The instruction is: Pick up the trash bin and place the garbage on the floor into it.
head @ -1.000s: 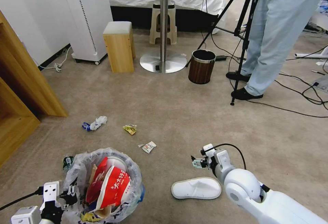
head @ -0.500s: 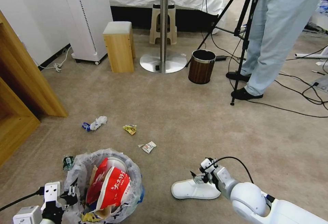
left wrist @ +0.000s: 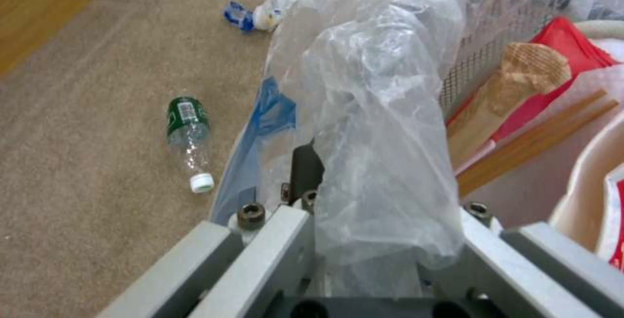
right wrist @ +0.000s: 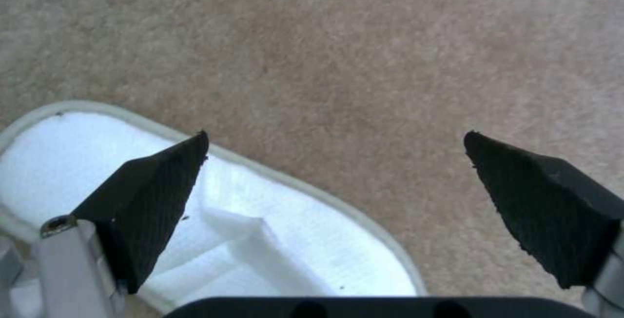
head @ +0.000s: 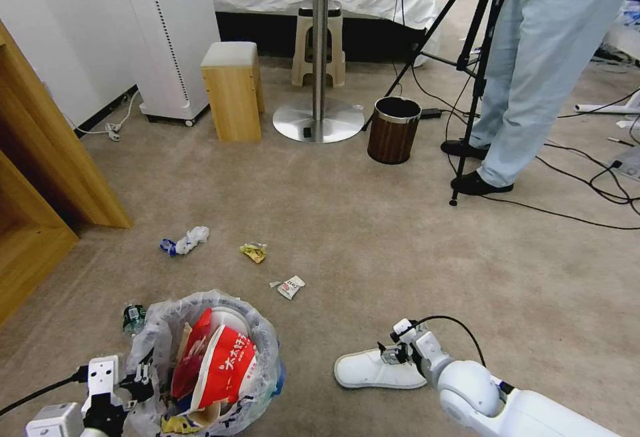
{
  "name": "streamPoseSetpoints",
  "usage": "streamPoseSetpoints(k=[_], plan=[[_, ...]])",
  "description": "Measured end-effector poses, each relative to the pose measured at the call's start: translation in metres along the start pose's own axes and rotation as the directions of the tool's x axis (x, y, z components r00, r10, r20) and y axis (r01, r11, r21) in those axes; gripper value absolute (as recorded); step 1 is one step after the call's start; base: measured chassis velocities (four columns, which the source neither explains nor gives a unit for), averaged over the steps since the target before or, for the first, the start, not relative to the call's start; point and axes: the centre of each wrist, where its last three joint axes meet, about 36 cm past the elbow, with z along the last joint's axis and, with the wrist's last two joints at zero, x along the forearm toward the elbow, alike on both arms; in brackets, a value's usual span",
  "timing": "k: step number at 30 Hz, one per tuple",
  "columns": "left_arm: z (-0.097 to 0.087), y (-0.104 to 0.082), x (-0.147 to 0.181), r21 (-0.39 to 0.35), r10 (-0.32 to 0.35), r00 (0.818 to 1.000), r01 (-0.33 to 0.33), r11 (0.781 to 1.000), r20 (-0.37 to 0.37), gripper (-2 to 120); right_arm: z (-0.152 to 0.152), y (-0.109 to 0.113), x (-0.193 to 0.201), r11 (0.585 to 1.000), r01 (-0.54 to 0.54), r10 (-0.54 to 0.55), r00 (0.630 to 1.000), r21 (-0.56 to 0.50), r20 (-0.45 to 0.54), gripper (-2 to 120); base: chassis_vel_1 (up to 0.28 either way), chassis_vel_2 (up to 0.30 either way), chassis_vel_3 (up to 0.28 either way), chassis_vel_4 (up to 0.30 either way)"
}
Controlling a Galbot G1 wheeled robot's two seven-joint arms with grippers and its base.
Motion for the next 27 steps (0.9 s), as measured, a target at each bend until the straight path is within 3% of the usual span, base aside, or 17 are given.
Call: streamPoseSetpoints(k=[15, 27], plan=[[0.006, -0.001, -0.002, 0.005, 0.004, 1.000, -0.004, 1.000, -0.013, 2, 0.012, 0.016, -0.008, 0.998, 0.046, -0.048, 0.998, -0.039, -0.050, 100, 0.000, 0.000, 0.000, 0.000], [0.012, -0.001, -0.006, -0.004, -0.003, 1.000, 0.002, 1.000, -0.023, 2, 0.012, 0.036, -0.012, 0.991, 0.038, -0.065, 0.974, -0.129, -0.215, 100, 0.000, 0.000, 0.000, 0.000]])
